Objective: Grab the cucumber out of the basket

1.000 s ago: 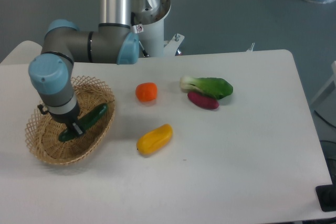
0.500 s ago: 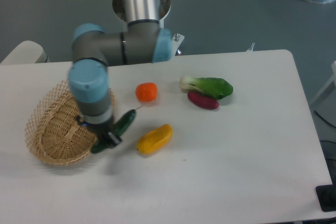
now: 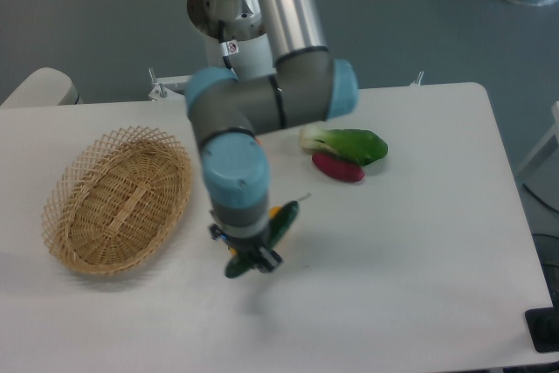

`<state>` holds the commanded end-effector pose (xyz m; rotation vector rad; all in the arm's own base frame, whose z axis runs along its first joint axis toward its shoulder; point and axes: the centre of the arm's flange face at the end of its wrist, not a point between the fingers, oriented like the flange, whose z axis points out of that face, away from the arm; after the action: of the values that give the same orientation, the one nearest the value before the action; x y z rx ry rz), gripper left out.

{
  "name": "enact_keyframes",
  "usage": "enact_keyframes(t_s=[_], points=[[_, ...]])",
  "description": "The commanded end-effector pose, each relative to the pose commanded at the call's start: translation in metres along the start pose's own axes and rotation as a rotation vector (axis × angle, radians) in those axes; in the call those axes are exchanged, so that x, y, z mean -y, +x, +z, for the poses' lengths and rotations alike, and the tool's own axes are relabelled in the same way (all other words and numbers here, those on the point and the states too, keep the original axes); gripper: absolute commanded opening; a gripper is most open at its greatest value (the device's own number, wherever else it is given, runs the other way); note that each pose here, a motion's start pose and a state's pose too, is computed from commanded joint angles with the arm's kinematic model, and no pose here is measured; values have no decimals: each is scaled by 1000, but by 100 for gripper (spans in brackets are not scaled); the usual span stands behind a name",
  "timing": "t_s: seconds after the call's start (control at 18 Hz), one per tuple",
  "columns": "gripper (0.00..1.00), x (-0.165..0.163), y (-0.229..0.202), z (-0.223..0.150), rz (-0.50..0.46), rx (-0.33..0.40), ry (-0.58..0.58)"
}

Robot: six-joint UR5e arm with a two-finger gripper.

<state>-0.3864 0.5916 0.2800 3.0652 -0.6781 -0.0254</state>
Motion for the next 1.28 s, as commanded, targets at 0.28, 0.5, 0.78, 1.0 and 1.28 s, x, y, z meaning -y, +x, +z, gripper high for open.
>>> enact_keyframes(t_s=[0.28,0.5,0.78,1.0,1.28], points=[[19,-37,-47,12,23,5,4],[19,-45,-64,19,16,-4,7],[19,-39,-68,20,19,-20,-7],[19,-39,-68,22,25,-19,-19],[18,-39,-67,22,27,-17,-22]])
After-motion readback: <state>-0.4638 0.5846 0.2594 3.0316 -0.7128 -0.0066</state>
